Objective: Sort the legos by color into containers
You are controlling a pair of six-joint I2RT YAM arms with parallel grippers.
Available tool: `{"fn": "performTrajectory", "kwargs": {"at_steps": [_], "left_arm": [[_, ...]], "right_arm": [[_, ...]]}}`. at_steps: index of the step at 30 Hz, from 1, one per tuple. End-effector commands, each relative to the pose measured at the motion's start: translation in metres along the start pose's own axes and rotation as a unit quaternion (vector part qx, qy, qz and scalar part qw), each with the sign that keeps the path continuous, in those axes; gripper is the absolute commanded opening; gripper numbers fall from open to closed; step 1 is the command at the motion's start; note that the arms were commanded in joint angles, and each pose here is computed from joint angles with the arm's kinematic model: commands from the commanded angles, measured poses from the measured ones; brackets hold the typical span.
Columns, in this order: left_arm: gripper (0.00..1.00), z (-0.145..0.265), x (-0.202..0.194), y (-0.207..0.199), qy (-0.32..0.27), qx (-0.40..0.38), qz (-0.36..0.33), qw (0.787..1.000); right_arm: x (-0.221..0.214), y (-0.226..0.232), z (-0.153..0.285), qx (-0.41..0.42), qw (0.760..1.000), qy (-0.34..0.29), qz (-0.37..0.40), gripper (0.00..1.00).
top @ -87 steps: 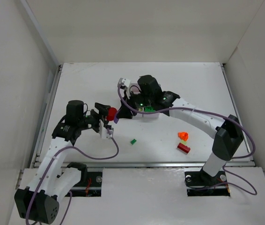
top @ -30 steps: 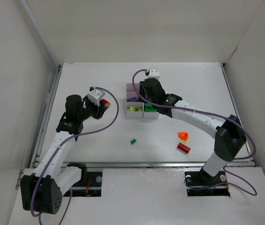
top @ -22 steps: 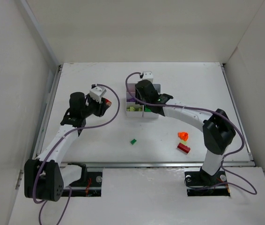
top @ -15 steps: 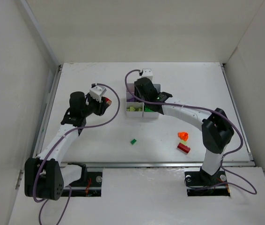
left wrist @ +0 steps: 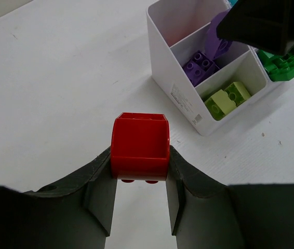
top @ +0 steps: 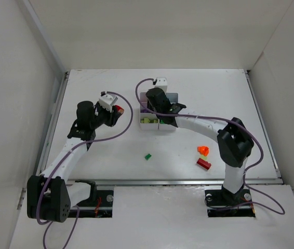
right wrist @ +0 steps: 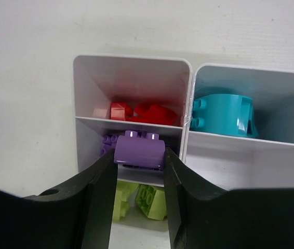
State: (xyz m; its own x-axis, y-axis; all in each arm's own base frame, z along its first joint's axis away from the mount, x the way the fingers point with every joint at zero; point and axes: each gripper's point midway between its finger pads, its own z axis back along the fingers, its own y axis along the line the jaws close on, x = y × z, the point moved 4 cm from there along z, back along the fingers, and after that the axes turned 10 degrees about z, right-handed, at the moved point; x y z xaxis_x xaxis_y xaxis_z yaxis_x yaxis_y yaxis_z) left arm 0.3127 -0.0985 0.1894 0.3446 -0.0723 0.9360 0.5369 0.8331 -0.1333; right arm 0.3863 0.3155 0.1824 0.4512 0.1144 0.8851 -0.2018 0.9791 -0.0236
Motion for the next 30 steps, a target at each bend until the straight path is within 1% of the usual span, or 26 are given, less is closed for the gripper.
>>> {"fn": "performTrajectory", "kwargs": {"at_steps": [1, 5, 6, 7, 8, 9, 10, 11, 12, 13, 16, 17, 18, 20, 21, 24, 25, 26, 28, 30], "left_arm": [[0.00, 0.006, 0.025, -0.006, -0.048, -0.003, -0.014, 0.999], [0.00, 0.006, 0.025, -0.006, -0.048, -0.003, -0.014, 0.999], [0.00, 0.006, 0.025, -0.006, -0.048, -0.003, -0.014, 0.999], [0.00, 0.006, 0.025, -0.006, -0.048, -0.003, -0.014, 0.999], [0.00, 0.006, 0.025, -0.006, -0.048, -0.003, -0.014, 0.999], [0.00, 0.006, 0.025, -0.006, -0.048, -0.003, -0.014, 0.999], [0.00, 0.006, 0.025, -0.006, -0.048, -0.003, -0.014, 0.999], [0.00, 0.006, 0.025, -0.006, -0.048, -0.003, -0.014, 0.999], [0.00, 0.006, 0.025, -0.007, -0.048, -0.009, -0.014, 0.999], [0.00, 0.006, 0.025, -0.007, -0.048, -0.009, -0.020, 0.999], [0.00, 0.006, 0.033, -0.008, -0.056, -0.014, -0.028, 0.998], [0.00, 0.006, 0.033, -0.009, -0.056, -0.020, -0.029, 0.998], [0.00, 0.007, 0.037, -0.011, -0.060, -0.025, -0.031, 0.997], [0.00, 0.005, 0.033, -0.011, -0.051, -0.030, -0.032, 0.998], [0.00, 0.005, 0.037, -0.011, -0.055, -0.030, -0.034, 0.997], [0.00, 0.001, 0.037, -0.018, -0.052, -0.057, -0.044, 0.996], [0.00, 0.001, 0.044, -0.021, -0.061, -0.069, -0.049, 0.995], [0.00, -0.003, 0.038, -0.021, -0.051, -0.074, -0.044, 0.995], [0.00, -0.008, 0.049, -0.027, -0.057, -0.086, -0.059, 0.993], [0.00, -0.018, 0.049, -0.036, -0.049, -0.103, -0.073, 0.991]], "right_arm": [[0.011, 0.010, -0.001, -0.007, 0.999, -0.027, -0.025, 0.00], [0.002, 0.015, 0.000, -0.006, 1.000, -0.021, -0.004, 0.00], [0.001, 0.017, 0.000, -0.001, 1.000, -0.019, -0.004, 0.05], [0.001, 0.018, 0.001, 0.004, 1.000, -0.018, 0.001, 0.15], [0.005, 0.018, 0.004, 0.009, 1.000, -0.022, 0.004, 0.28], [0.005, 0.020, 0.005, 0.019, 1.000, -0.019, 0.004, 0.37], [0.009, 0.020, 0.008, 0.025, 0.999, -0.023, 0.007, 0.50], [0.014, 0.019, 0.012, 0.026, 0.999, -0.029, 0.010, 0.55], [0.014, 0.020, 0.012, 0.032, 0.999, -0.027, 0.011, 0.58], [0.016, 0.018, 0.016, 0.033, 0.999, -0.030, 0.016, 0.70], [0.027, 0.018, 0.030, 0.041, 0.998, -0.044, 0.014, 0.90], [0.029, 0.015, 0.032, 0.036, 0.998, -0.047, 0.013, 1.00], [0.040, 0.012, 0.042, 0.039, 0.997, -0.060, 0.009, 1.00], [0.048, 0.001, 0.051, 0.019, 0.997, -0.074, 0.002, 1.00], [0.064, -0.005, 0.065, 0.017, 0.995, -0.093, -0.004, 1.00], [0.086, -0.024, 0.083, -0.007, 0.992, -0.123, -0.011, 1.00], [0.097, -0.032, 0.093, -0.010, 0.991, -0.136, -0.012, 1.00], [0.100, -0.045, 0.092, -0.018, 0.990, -0.138, -0.018, 1.00], [0.111, -0.064, 0.097, -0.018, 0.988, -0.148, -0.031, 1.00], [0.112, -0.087, 0.087, -0.009, 0.989, -0.141, -0.037, 1.00]]}}
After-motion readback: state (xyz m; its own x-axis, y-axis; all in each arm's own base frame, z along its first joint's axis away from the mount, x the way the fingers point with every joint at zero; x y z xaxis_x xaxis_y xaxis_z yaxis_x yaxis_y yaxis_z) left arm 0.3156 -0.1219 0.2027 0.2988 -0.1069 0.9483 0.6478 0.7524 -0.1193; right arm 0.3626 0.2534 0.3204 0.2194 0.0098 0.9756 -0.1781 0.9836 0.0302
